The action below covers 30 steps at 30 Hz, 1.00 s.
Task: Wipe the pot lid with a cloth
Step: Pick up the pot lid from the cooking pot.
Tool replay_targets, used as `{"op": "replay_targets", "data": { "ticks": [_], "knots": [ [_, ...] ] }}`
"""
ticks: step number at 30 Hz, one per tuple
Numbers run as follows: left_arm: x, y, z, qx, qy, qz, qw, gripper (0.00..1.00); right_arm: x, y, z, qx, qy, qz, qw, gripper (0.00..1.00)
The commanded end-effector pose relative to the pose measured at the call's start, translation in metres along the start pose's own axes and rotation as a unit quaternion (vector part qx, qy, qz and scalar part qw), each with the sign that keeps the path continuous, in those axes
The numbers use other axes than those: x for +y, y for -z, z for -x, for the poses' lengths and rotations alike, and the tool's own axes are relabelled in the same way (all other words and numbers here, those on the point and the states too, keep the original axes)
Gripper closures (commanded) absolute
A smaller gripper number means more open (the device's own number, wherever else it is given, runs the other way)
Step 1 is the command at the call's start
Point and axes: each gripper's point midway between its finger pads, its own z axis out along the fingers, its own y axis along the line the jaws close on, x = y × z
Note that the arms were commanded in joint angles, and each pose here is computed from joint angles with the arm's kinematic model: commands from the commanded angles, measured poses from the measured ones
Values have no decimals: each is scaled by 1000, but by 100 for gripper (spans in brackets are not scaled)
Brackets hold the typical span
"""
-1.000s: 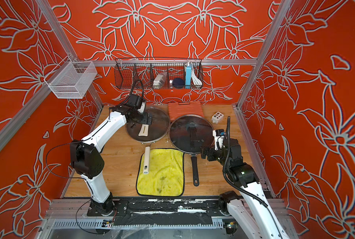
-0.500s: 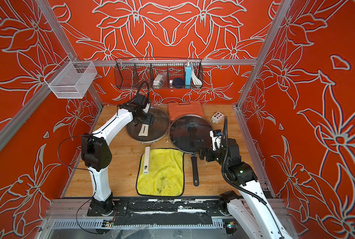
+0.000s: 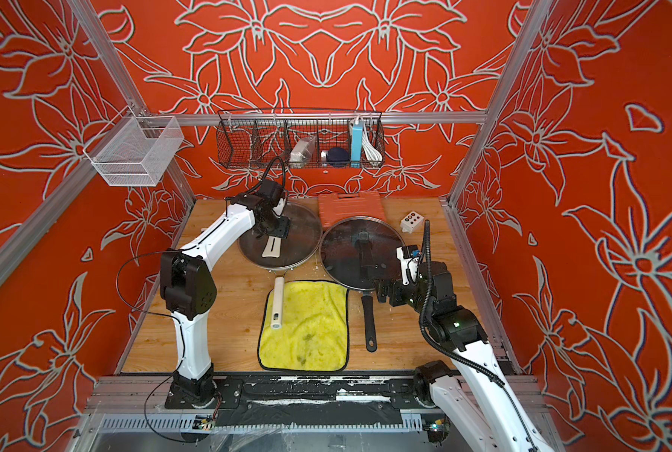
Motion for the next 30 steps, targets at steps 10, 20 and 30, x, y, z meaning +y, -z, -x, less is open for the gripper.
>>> {"op": "replay_targets", "data": {
  "ticks": [10, 20, 30],
  "knots": [
    [6, -17, -10, 39, -1, 5, 999, 37, 6, -2, -2, -4, 10, 18, 1000, 3],
    [8, -20, -13, 56, -2, 13, 998, 52, 5, -3, -3, -2, 10, 17, 1000, 3],
    [10, -16, -17, 63, 18, 19, 998, 100, 8, -7, -5, 4, 8, 28, 1000, 3]
  ]
}}
